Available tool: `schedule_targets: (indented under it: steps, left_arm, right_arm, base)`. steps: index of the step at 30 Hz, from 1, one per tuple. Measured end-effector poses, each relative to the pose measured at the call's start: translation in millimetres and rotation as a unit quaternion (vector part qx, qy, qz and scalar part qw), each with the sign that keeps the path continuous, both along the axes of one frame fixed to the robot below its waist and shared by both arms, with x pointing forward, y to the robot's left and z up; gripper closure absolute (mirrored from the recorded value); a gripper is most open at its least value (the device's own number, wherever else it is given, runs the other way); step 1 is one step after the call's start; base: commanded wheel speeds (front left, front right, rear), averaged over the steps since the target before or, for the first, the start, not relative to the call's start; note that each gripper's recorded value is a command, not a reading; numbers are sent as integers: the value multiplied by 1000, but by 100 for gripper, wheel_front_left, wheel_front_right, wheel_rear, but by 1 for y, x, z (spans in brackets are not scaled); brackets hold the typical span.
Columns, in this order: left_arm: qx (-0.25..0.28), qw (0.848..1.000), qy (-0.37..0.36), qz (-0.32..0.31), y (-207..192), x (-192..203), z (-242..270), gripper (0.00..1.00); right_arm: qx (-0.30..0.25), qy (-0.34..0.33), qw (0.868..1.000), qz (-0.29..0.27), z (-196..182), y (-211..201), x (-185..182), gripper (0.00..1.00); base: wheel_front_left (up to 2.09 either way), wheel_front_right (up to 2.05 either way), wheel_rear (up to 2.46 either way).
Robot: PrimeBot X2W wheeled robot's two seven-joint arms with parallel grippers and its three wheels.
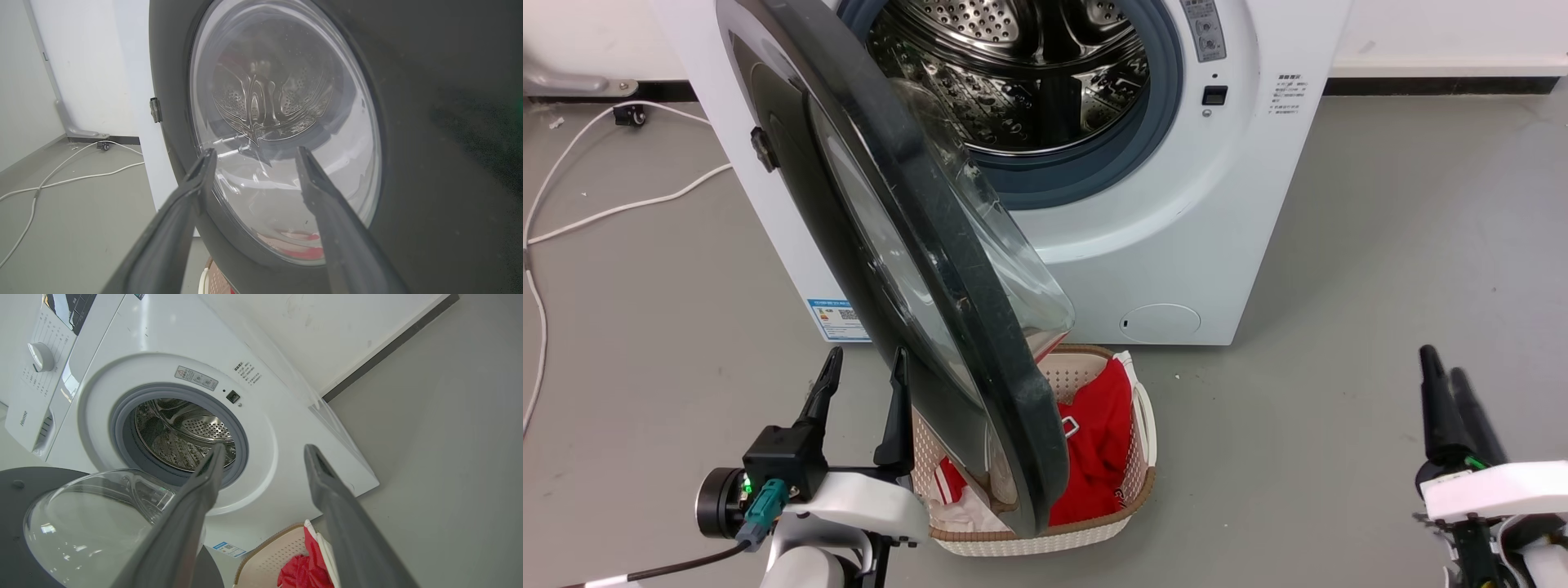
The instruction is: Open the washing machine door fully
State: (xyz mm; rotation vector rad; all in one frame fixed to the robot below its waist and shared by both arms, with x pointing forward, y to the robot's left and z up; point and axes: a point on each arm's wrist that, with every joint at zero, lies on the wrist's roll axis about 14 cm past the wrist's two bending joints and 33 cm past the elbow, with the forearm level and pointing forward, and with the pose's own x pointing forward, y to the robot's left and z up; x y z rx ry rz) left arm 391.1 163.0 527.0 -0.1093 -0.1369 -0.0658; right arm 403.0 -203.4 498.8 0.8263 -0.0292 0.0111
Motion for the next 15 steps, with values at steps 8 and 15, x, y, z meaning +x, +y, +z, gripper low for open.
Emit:
schedule_targets:
  steps: [8,15]
  left_arm:
    - [1,1000,-1,4,2,0,0,0]
    - [4,1000,1,6,4,-1,-1,0]
  right_arm:
    - [-218,-53,973,-46,29,-21,-3,0]
    - [-338,-79,937,-49,50,-6,-20,0]
  base:
    - [0,0,0]
    - [0,0,0]
